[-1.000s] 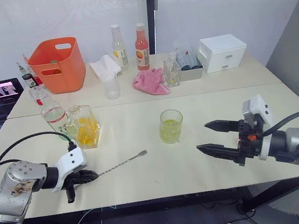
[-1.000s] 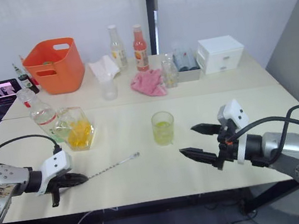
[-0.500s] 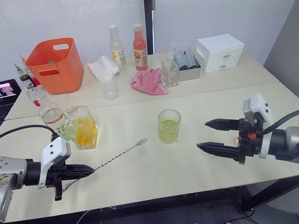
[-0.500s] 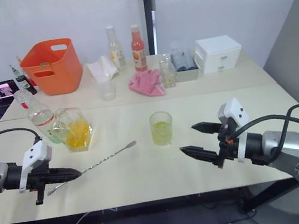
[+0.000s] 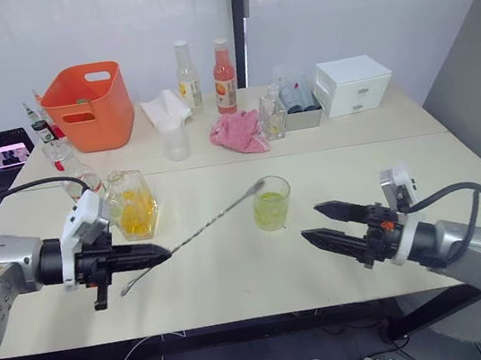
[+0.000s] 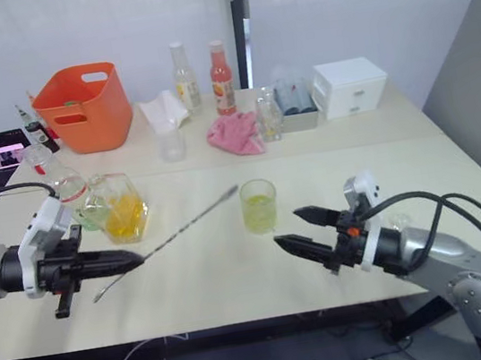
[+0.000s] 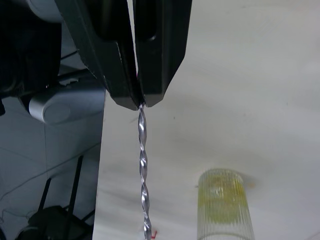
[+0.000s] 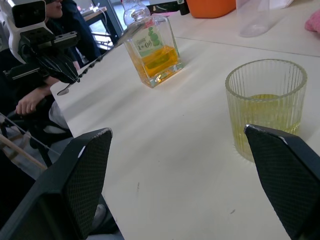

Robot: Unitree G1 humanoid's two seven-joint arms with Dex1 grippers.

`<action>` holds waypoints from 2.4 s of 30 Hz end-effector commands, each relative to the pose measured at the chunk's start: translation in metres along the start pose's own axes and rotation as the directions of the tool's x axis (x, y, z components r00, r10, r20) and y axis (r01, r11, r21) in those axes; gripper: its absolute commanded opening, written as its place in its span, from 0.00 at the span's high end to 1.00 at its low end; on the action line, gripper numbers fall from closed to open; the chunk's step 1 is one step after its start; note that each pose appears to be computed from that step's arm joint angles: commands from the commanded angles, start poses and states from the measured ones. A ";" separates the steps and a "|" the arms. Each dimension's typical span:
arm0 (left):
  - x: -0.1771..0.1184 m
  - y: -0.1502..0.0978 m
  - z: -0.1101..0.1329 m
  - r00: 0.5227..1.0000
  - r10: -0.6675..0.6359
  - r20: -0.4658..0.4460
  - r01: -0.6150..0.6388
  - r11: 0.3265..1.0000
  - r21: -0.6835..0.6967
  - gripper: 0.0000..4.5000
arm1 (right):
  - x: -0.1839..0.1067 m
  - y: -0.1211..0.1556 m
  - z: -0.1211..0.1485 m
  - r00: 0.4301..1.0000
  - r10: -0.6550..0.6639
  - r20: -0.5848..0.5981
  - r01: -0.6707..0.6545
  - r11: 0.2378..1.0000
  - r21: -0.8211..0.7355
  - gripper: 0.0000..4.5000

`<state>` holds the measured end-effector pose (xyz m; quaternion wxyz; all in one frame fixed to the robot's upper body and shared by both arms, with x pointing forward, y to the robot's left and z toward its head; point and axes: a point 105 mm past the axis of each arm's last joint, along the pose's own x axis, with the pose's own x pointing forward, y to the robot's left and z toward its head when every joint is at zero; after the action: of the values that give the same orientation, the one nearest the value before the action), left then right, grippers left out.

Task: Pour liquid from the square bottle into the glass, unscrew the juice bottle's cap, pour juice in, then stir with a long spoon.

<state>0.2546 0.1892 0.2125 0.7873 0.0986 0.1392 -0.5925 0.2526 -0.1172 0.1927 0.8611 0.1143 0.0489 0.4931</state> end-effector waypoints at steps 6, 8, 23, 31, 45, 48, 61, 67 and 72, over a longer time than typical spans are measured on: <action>0.036 -0.002 0.038 0.975 0.014 0.220 -0.019 1.000 0.022 0.99 | 0.038 0.024 0.042 0.960 0.016 0.278 -0.049 0.993 0.111 0.00; 0.042 -0.001 0.042 0.969 0.021 0.247 -0.028 0.999 0.023 0.99 | 0.043 0.025 0.045 0.951 0.006 0.309 -0.054 0.987 0.148 0.00; 0.060 -0.004 0.044 0.964 -0.013 0.265 0.006 1.000 0.026 0.99 | 0.059 0.031 0.055 0.925 -0.004 0.379 -0.079 0.976 0.204 0.00; 0.062 -0.002 0.045 0.966 -0.016 0.259 0.009 1.000 0.028 1.00 | 0.060 0.031 0.053 0.925 0.001 0.379 -0.087 0.974 0.210 0.57; 0.064 -0.001 0.042 0.973 0.004 0.232 -0.011 1.000 0.025 1.00 | 0.058 0.031 0.056 0.915 -0.004 0.404 -0.090 0.973 0.213 0.99; 0.064 0.002 0.041 0.975 0.017 0.223 -0.020 1.000 0.013 1.00 | 0.056 0.030 0.056 0.912 -0.009 0.409 -0.085 0.974 0.210 0.99; 0.058 0.011 0.025 0.966 0.088 0.243 -0.083 0.996 -0.030 0.13 | 0.047 0.007 0.090 0.899 -0.062 0.433 0.019 0.995 0.102 1.00; 0.067 0.031 0.002 0.942 0.244 0.229 -0.249 0.969 -0.010 0.01 | 0.042 -0.002 0.127 0.901 -0.075 0.427 0.102 0.994 -0.040 1.00; 0.078 0.032 0.002 0.934 0.264 0.242 -0.270 0.963 -0.009 0.01 | 0.043 -0.013 0.132 0.933 -0.106 0.343 0.155 0.981 -0.119 1.00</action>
<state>0.3073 0.1318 0.1787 0.8716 0.0368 0.0427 -0.4869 0.3130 -0.1036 0.3092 0.8929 0.1513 -0.1130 0.4086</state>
